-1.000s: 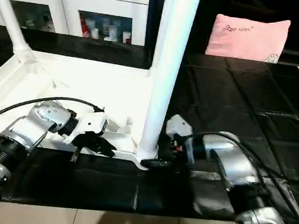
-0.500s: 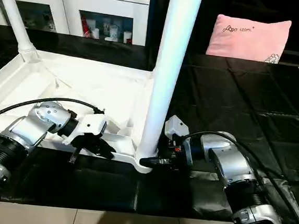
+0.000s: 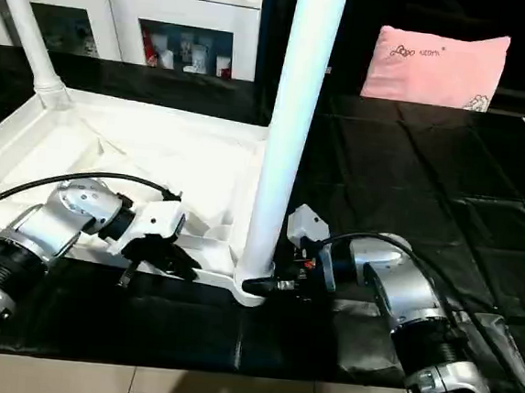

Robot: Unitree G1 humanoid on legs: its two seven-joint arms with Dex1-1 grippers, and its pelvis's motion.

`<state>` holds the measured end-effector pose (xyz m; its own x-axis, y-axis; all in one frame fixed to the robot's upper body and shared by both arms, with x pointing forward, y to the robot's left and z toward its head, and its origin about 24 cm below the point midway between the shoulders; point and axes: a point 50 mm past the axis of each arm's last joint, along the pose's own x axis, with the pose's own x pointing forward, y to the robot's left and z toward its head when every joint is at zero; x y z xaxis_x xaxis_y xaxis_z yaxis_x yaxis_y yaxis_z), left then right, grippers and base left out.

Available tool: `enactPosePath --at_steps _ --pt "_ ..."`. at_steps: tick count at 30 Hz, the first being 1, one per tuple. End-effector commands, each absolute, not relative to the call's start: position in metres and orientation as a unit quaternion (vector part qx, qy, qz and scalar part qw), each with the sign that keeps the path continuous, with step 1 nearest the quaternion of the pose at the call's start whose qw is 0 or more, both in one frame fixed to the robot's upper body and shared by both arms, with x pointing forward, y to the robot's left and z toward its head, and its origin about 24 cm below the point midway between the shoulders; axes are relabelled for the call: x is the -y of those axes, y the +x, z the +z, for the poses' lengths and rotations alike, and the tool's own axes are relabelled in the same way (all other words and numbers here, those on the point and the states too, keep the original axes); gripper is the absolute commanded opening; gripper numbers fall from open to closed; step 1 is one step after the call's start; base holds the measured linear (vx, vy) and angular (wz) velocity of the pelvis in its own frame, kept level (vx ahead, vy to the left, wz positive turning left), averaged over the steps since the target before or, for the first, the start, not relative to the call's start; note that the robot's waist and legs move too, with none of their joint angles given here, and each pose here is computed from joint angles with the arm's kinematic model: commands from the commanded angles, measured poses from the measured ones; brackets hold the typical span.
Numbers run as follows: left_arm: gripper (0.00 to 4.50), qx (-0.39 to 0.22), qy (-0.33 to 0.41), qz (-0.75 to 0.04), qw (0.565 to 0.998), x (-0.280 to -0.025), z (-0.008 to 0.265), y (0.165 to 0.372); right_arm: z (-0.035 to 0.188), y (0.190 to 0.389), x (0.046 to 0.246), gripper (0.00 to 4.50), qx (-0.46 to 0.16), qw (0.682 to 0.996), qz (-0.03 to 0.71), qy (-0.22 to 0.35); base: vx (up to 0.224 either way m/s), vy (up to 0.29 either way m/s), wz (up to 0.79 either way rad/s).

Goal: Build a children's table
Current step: Rotate leg to tighten

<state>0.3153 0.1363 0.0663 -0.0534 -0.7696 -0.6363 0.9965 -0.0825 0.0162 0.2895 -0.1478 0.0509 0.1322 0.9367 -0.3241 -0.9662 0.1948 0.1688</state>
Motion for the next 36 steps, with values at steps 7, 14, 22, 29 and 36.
enactPosePath --at_steps 7,14,22,29,36 --pt "0.00 -0.183 0.153 -0.551 0.800 -0.103 0.086 0.345 0.024 0.303 0.127 2.77 -0.202 0.877 0.434 0.048 0.000 0.000 0.00" --pt "0.00 -0.191 0.132 -0.472 0.851 -0.079 0.091 0.351 0.011 0.329 0.092 2.77 -0.246 0.927 0.268 0.095 0.000 0.000 0.00" --pt "0.00 -0.186 0.173 -0.440 0.861 -0.074 0.091 0.354 0.014 0.333 0.076 2.77 -0.247 0.932 0.251 0.086 0.000 0.000 0.00" --pt "0.00 -0.191 0.182 -0.424 0.867 -0.083 0.088 0.356 0.015 0.335 0.077 3.95 -0.228 0.939 0.235 0.103 0.000 0.000 0.00" --pt "0.00 -0.186 0.198 -0.436 0.858 -0.099 0.084 0.358 0.028 0.321 0.102 4.47 -0.154 0.937 0.299 0.095 0.000 0.000 0.00"
